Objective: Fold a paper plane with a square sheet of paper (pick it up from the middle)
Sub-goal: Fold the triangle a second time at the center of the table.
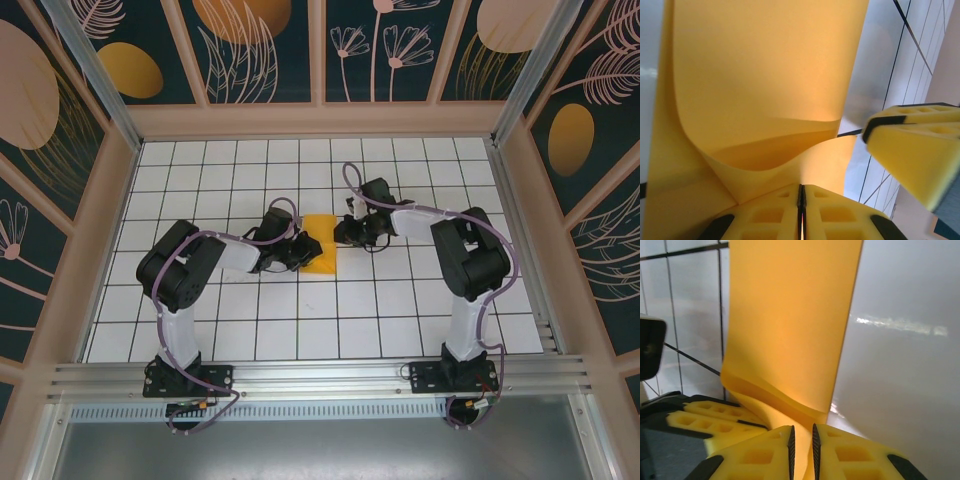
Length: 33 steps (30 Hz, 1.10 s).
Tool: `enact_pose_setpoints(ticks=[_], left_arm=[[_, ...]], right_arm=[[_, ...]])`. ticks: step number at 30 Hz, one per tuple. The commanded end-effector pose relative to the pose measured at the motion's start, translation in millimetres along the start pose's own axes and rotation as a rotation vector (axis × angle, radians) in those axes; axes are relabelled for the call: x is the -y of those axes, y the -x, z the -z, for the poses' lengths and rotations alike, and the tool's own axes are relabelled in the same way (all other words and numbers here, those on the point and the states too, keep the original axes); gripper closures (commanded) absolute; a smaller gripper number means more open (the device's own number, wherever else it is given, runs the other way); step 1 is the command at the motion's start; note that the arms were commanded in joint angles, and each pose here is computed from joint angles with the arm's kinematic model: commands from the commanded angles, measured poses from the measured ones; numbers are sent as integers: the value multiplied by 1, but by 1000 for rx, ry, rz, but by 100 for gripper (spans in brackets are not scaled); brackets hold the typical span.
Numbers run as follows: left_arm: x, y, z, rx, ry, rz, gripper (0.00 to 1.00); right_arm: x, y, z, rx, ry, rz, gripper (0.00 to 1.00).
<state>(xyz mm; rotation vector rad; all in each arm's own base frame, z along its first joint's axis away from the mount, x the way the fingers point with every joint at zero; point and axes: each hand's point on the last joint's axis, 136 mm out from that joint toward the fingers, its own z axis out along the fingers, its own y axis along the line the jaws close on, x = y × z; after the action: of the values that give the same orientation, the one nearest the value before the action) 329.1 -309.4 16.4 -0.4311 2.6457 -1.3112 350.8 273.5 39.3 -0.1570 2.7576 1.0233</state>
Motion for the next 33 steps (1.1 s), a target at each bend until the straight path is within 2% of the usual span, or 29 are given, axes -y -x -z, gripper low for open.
enact_pose_setpoints(ticks=[1, 7, 20, 28, 33], left_arm=[[-39, -5, 0, 19, 156, 86, 87], [-45, -4, 1, 47, 187, 116, 88], [-41, -3, 2, 52, 188, 125, 89], [6, 8, 12, 69, 79, 31, 86], [21, 21, 19, 117, 92, -20, 85]], right_arm=[[-14, 5, 12, 27, 16, 28, 79], [-23, -6, 5, -9, 59, 43, 82], [-7, -17, -20, -88, 37, 21, 86], [13, -24, -27, -112, -35, 13, 86], [19, -25, -28, -115, -69, 19, 87]])
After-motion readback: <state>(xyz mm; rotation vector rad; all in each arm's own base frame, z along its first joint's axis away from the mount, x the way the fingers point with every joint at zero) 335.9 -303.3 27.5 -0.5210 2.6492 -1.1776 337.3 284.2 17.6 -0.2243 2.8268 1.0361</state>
